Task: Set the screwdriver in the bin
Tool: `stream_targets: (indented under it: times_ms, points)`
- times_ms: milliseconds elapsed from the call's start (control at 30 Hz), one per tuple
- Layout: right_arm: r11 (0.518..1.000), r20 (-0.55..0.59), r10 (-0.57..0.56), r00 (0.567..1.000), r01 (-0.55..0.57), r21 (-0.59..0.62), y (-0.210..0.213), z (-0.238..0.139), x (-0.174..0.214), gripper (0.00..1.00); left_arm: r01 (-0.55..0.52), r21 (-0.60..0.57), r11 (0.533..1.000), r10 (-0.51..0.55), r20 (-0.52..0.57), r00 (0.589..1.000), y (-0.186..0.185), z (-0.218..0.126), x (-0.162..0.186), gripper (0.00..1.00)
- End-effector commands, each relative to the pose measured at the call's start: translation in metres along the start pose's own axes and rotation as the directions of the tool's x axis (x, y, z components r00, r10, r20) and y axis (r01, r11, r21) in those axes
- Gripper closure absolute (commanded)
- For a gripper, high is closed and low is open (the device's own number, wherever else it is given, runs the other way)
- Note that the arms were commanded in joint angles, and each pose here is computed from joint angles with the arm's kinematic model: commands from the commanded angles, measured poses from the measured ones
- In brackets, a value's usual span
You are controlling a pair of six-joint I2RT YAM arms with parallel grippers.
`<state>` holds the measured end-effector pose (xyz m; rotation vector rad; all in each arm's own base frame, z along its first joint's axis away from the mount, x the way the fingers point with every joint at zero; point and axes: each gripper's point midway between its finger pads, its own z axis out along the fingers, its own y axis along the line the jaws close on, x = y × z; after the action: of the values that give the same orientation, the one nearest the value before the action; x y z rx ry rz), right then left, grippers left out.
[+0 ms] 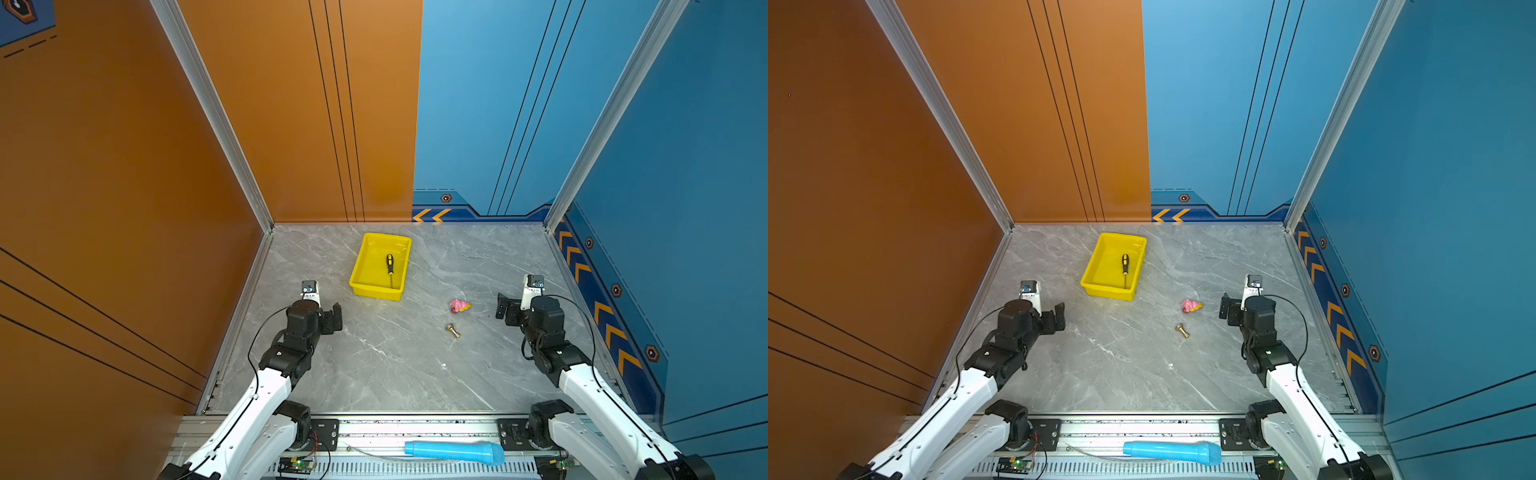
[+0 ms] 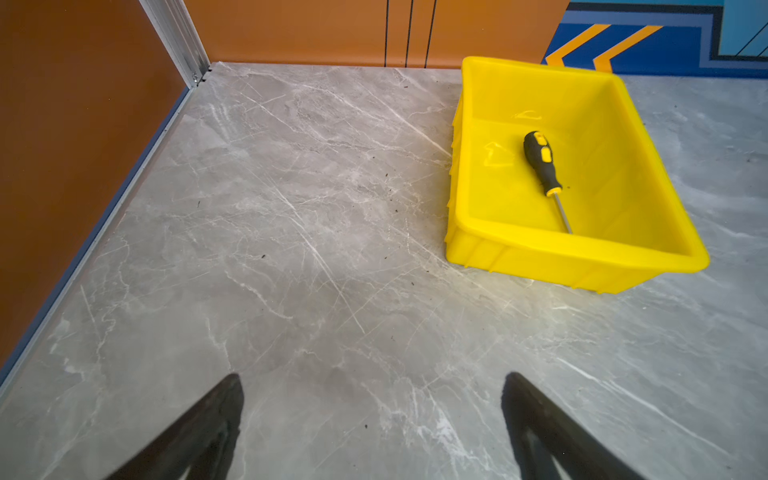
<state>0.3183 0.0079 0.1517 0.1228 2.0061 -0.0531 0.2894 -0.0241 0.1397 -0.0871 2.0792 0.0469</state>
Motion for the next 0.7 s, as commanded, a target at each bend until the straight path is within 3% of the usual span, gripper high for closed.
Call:
stream_targets:
  times_ms: [0, 267, 433, 533, 667]
  points:
    - [1.0, 0.093, 0.002, 0.996, -0.002, -0.005, -0.005, 0.01, -0.009, 0.0, 0.048, -0.171, 0.984, -0.023, 0.148, 0.989, 0.035, -0.001, -0.023, 0.02]
    - [0.999, 0.085, 0.044, 0.995, -0.045, 0.011, -0.015, 0.044, 0.004, 0.0, 0.04, -0.269, 0.962, -0.008, 0.118, 0.993, 0.069, 0.035, -0.006, 0.02]
    - [0.997, 0.128, 0.067, 0.989, -0.07, 0.018, -0.018, 0.06, 0.004, 0.0, 0.111, -0.237, 0.965, -0.071, 0.169, 0.983, 0.069, 0.057, -0.007, 0.02]
    - [0.996, 0.103, 0.075, 0.992, -0.081, 0.05, -0.024, 0.065, 0.006, 0.0, 0.129, -0.222, 0.966, -0.085, 0.198, 0.977, 0.067, 0.064, -0.013, 0.02]
    - [0.998, 0.149, 0.052, 0.987, -0.058, 0.038, -0.024, 0.062, 0.002, 0.0, 0.119, -0.202, 0.972, -0.079, 0.197, 0.977, 0.062, 0.076, -0.018, 0.02]
